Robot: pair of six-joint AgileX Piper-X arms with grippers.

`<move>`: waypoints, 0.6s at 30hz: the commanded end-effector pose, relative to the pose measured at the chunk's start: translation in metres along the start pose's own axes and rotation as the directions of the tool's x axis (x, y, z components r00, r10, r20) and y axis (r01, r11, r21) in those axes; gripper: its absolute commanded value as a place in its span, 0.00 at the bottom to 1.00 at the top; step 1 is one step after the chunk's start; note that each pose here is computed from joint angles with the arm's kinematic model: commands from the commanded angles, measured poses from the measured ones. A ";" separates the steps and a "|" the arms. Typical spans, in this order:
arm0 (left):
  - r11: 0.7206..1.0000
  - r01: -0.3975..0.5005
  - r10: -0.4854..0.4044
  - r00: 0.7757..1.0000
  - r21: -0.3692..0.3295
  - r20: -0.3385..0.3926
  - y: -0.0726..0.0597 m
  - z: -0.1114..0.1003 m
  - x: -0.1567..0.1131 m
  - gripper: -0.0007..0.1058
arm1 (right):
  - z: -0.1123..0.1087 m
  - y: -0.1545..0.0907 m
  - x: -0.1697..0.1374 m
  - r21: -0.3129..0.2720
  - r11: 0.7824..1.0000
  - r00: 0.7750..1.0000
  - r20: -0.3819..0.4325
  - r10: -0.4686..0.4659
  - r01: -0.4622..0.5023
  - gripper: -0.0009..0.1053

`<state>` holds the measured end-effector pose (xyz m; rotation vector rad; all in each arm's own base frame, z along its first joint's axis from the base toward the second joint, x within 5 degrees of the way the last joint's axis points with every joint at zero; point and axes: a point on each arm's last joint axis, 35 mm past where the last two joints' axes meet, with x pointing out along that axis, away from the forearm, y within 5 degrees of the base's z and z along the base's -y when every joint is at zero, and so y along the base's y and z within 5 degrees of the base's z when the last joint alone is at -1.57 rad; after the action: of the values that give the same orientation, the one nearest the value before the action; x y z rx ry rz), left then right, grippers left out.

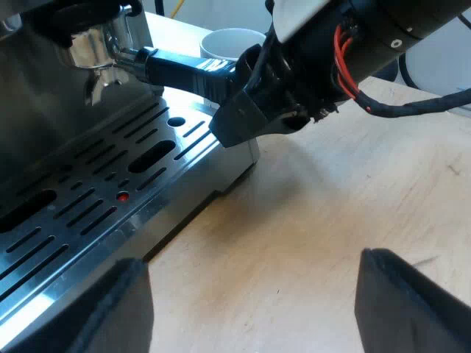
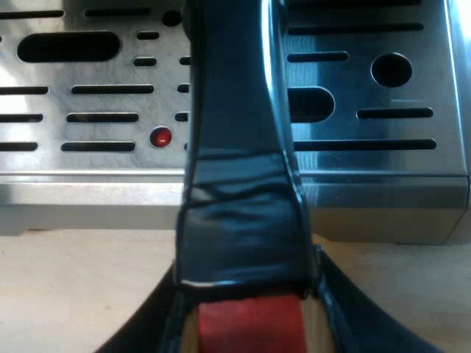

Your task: Grind coffee beans and then tamp

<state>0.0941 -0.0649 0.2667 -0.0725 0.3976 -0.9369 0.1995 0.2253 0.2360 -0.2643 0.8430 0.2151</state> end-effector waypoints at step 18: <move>1.000 0.012 -0.012 1.000 0.008 0.009 -0.001 0.001 0.000 0.57 | -0.020 0.016 -0.013 -0.031 0.999 1.000 -0.012 0.010 -0.010 0.01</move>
<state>0.0941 -0.0649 0.2667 -0.0725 0.3976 -0.9369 0.1722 0.2300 0.2214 -0.3084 0.9106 0.2449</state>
